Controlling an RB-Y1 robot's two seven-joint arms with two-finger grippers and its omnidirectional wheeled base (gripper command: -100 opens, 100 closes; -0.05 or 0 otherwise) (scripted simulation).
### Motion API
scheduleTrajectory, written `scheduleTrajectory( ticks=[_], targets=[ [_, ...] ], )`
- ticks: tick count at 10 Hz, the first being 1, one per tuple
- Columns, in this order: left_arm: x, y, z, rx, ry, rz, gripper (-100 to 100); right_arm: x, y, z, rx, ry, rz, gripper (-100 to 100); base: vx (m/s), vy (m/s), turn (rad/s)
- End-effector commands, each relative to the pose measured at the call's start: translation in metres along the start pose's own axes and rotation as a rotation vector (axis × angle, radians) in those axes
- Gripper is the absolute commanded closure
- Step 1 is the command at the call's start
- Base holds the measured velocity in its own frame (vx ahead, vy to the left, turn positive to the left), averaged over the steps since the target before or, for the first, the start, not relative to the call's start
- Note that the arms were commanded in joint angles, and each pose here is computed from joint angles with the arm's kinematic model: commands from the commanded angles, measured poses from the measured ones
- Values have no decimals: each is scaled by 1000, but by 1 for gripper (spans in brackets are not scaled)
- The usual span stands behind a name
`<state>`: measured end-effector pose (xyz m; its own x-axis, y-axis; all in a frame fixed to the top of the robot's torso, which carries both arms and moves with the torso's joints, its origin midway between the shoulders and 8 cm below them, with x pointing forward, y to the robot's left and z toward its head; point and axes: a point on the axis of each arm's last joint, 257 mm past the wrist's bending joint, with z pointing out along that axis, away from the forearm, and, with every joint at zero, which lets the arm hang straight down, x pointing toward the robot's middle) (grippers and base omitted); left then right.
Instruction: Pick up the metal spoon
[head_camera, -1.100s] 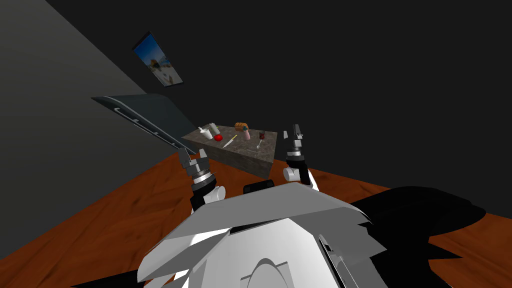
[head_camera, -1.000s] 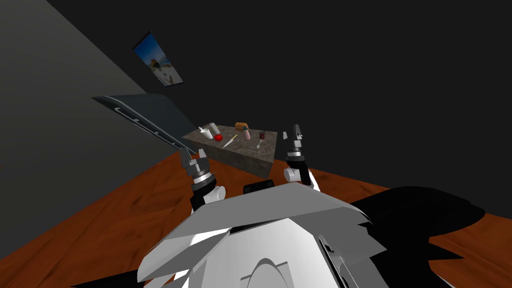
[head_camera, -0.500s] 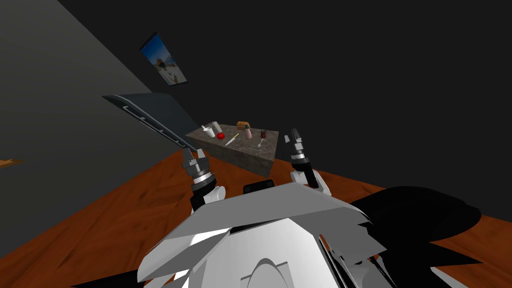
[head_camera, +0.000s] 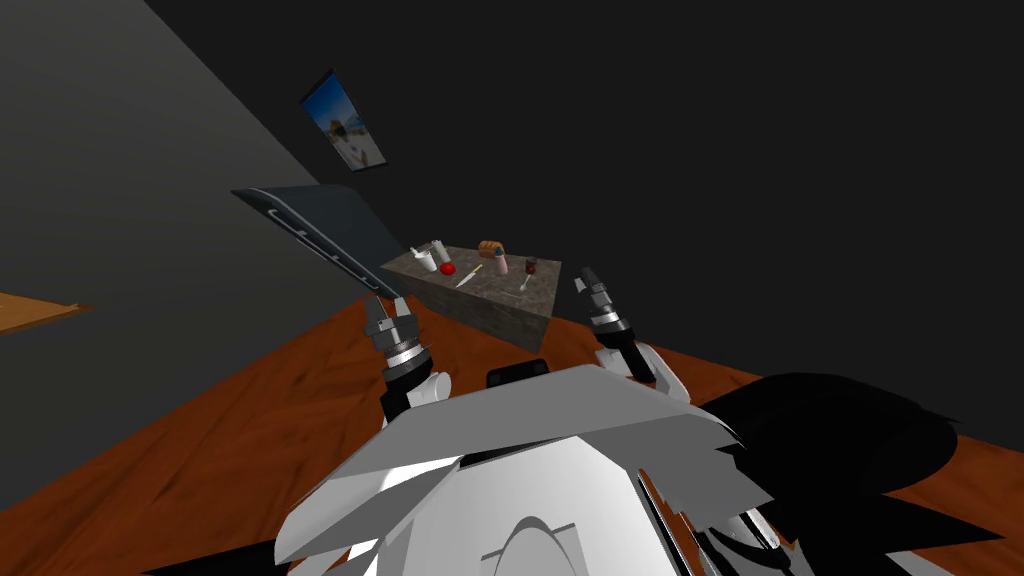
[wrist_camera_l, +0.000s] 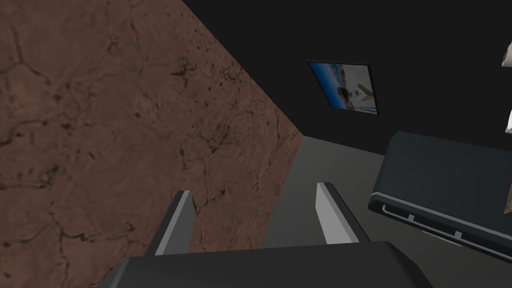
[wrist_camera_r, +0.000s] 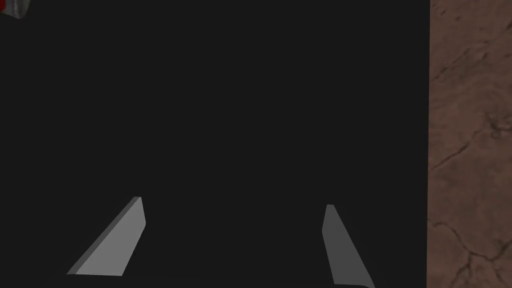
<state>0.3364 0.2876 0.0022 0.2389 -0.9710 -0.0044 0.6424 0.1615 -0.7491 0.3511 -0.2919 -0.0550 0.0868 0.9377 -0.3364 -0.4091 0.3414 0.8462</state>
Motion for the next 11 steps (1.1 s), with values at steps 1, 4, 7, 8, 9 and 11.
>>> scheduleTrajectory(
  ticks=[1,4,7,8,9,11],
  targets=[
    [0,0,0,0,0,0,0,-9,-21,-14,67,40,-106,-100,-69,43,137],
    [0,0,0,0,0,0,0,-20,-46,-35,153,119,-270,-100,-50,40,109],
    [0,0,0,0,0,0,0,-34,-71,-59,241,203,-441,-100,-31,44,139],
    [0,0,0,0,0,0,0,-34,-75,-65,256,216,-449,-100,-20,44,69],
    [0,0,0,0,0,0,0,-43,-88,-80,306,264,-539,-100,-19,52,135],
    [0,0,0,0,0,0,0,-52,-101,-97,354,318,-631,-100,-12,62,171]
  ],
)
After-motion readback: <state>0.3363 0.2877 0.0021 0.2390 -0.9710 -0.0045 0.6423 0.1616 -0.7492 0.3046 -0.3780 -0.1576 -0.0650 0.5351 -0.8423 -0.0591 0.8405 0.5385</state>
